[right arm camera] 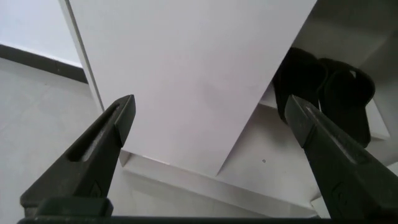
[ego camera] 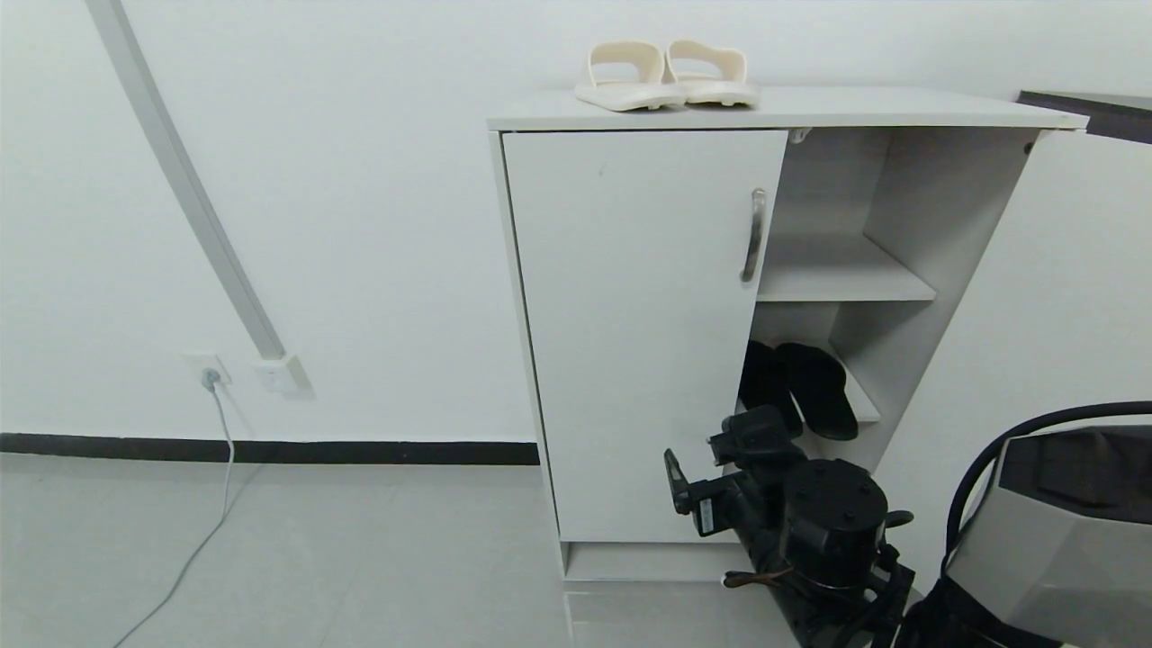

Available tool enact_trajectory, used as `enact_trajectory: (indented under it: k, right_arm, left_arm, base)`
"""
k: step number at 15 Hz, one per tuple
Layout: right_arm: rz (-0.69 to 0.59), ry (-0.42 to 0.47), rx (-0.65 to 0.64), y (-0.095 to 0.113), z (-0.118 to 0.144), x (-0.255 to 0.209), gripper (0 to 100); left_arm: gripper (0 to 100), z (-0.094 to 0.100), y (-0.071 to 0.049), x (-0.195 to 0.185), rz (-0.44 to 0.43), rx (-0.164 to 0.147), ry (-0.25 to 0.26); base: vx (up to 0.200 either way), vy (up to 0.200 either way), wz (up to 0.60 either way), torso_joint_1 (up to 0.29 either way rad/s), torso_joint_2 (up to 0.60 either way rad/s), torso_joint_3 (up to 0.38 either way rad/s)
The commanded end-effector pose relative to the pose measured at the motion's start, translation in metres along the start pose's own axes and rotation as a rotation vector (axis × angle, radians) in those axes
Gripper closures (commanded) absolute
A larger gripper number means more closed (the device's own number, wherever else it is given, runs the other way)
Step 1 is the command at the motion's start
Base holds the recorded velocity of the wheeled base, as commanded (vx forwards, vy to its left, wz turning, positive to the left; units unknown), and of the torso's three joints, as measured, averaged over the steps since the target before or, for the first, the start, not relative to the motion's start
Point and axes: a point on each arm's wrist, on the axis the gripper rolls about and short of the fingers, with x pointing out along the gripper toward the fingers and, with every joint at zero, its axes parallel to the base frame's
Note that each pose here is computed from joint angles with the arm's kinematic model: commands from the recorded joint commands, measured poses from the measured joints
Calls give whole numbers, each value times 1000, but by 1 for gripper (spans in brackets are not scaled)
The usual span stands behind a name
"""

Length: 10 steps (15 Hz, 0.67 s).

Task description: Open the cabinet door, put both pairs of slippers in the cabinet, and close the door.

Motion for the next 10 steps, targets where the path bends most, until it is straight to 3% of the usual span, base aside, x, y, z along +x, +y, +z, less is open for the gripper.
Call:
enact_trajectory:
  k: [1, 3, 10]
  right_arm:
    - [0, 1, -2, 0, 0, 0, 0]
    - [0, -1, 0, 0, 0, 0, 0]
    - [-2, -1, 0, -1, 0, 1, 0]
  left_arm:
    - [100, 0, 0, 0, 0, 0, 1]
    - [100, 0, 0, 0, 0, 0, 1]
    - [100, 0, 0, 0, 0, 0, 0]
  base:
    - [0, 0, 0, 2, -222, -305]
    - [0, 0, 0, 29, -202, -361]
    - [0, 0, 0, 87, -507, -357]
